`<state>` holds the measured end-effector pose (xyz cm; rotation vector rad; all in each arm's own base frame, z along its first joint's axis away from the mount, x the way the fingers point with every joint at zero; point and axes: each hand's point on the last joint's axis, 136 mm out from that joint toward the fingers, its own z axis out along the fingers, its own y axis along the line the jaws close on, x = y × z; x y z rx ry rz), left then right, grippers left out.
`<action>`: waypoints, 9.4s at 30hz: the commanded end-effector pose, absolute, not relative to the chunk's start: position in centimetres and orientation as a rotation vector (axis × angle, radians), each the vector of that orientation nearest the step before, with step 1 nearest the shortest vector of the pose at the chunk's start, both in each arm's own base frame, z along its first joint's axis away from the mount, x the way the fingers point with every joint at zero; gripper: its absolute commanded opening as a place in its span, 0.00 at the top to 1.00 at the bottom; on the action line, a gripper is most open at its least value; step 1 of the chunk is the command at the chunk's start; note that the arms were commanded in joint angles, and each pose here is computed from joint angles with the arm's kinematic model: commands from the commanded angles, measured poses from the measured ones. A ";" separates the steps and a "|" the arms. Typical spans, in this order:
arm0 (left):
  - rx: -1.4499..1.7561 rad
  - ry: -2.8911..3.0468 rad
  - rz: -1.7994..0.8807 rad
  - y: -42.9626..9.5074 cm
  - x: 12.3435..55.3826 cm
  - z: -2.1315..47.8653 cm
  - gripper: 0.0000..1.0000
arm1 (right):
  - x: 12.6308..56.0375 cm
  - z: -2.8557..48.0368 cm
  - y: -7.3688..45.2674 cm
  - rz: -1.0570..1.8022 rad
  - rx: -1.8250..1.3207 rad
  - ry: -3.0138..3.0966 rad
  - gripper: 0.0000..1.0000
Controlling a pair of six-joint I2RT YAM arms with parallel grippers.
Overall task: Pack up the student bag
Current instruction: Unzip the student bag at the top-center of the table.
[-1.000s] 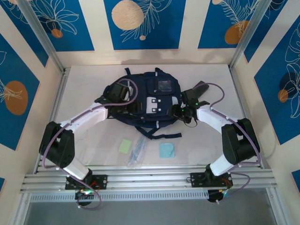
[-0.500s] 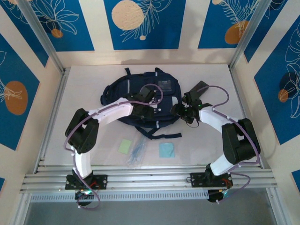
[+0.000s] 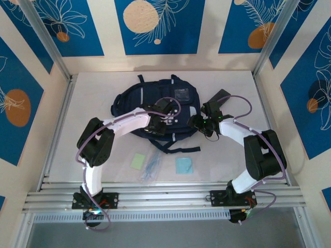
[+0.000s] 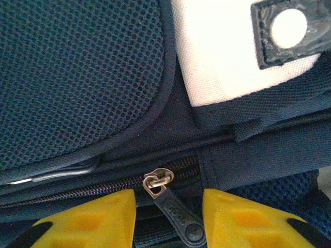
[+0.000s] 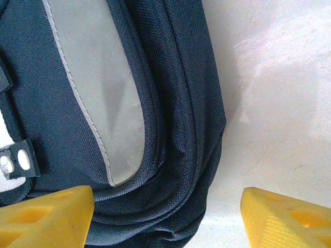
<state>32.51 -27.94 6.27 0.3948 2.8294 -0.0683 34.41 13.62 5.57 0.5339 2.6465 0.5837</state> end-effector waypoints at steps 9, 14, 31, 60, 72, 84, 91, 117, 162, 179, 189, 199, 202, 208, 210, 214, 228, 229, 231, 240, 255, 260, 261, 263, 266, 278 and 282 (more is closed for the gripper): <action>0.470 2.983 0.033 -26.4 29.1 3.3 0.66 | 34.1 5.0 13.4 0.587 0.560 2.654 0.25; 0.478 2.948 0.032 -26.8 30.1 3.6 0.81 | 34.2 5.1 13.4 0.590 0.554 2.651 0.25; 0.337 2.881 -0.523 -29.6 32.2 9.4 1.00 | 31.4 7.3 14.5 0.730 0.566 2.663 0.21; 0.441 2.936 -0.091 -18.5 33.4 8.3 1.00 | 37.3 7.4 18.2 0.805 0.675 2.309 1.00; 0.383 2.872 0.036 -13.4 35.5 11.2 1.00 | 44.0 8.4 17.3 0.779 0.437 2.341 1.00; 0.541 2.791 -0.612 -24.0 34.9 15.0 1.00 | 53.6 10.2 16.5 0.895 0.485 2.370 0.62; 0.472 2.713 -0.784 -28.9 38.4 16.4 1.00 | 46.4 13.3 18.3 1.198 0.601 2.327 0.30; 0.343 2.771 -0.453 -23.2 38.3 12.6 1.00 | 39.5 11.5 23.7 1.476 0.789 2.183 1.00; 0.435 2.466 -0.962 -32.6 38.1 19.8 1.00 | 43.1 14.5 13.7 1.229 0.706 2.275 0.36; 0.407 2.360 -1.088 -35.9 39.0 22.0 1.00 | 30.6 13.0 17.4 1.318 1.047 2.207 0.01; 0.399 2.345 -1.130 -35.8 38.0 22.7 1.00 | 34.5 10.9 21.2 1.388 1.023 2.125 0.12; 0.401 2.467 -0.908 -31.9 38.1 17.7 1.00 | 35.8 12.0 20.7 1.283 0.901 2.056 1.00; 0.386 2.527 -0.728 -28.2 39.3 15.3 1.00 | 35.1 13.0 20.4 1.245 0.850 2.077 1.00; 0.376 2.604 -0.433 -21.5 41.7 13.0 1.00 | 34.3 13.6 19.8 1.192 0.809 2.100 1.00; 0.369 2.614 -0.372 -20.0 42.5 12.7 1.00 | 34.1 13.5 19.7 1.184 0.806 2.107 1.00; 0.381 2.642 -0.390 -18.5 43.7 12.1 1.00 | 33.9 13.3 19.8 1.179 0.799 2.122 1.00; 0.432 2.614 -1.247 -28.1 37.8 12.4 1.00 | 34.1 13.5 19.7 1.151 0.780 2.119 1.00; 0.397 2.632 -1.259 -28.1 37.8 11.8 1.00 | 34.1 13.4 19.6 1.147 0.783 2.118 1.00; 0.337 2.657 -1.290 -28.2 37.7 11.1 1.00 | 34.0 13.4 19.4 1.139 0.784 2.116 1.00; 0.017 2.751 -0.803 -19.8 40.6 8.0 1.00 | 33.6 13.8 18.6 1.117 0.774 2.097 1.00; -0.078 2.642 -0.734 -17.4 43.1 10.1 1.00 | 32.6 13.8 18.6 1.115 0.724 2.142 1.00; 0.044 2.603 -0.820 -20.5 41.6 12.0 1.00 | 32.3 13.8 19.3 1.119 0.677 2.193 1.00; 0.084 2.576 -0.867 -21.5 41.2 12.6 1.00 | 32.2 13.7 19.3 1.114 0.668 2.203 1.00; 0.165 2.531 -0.935 -23.2 40.4 13.7 0.89 | 32.0 13.6 19.2 1.102 0.660 2.214 1.00; 0.272 2.499 -0.965 -24.8 39.5 14.3 0.66 | 31.8 13.2 19.0 1.094 0.661 2.229 1.00; 0.550 2.543 -1.058 -29.9 37.0 12.0 0.47 | 31.8 13.3 19.1 1.104 0.654 2.228 1.00; 0.619 2.535 -1.090 -31.2 36.0 12.5 0.53 | 31.7 13.0 19.0 1.096 0.665 2.231 1.00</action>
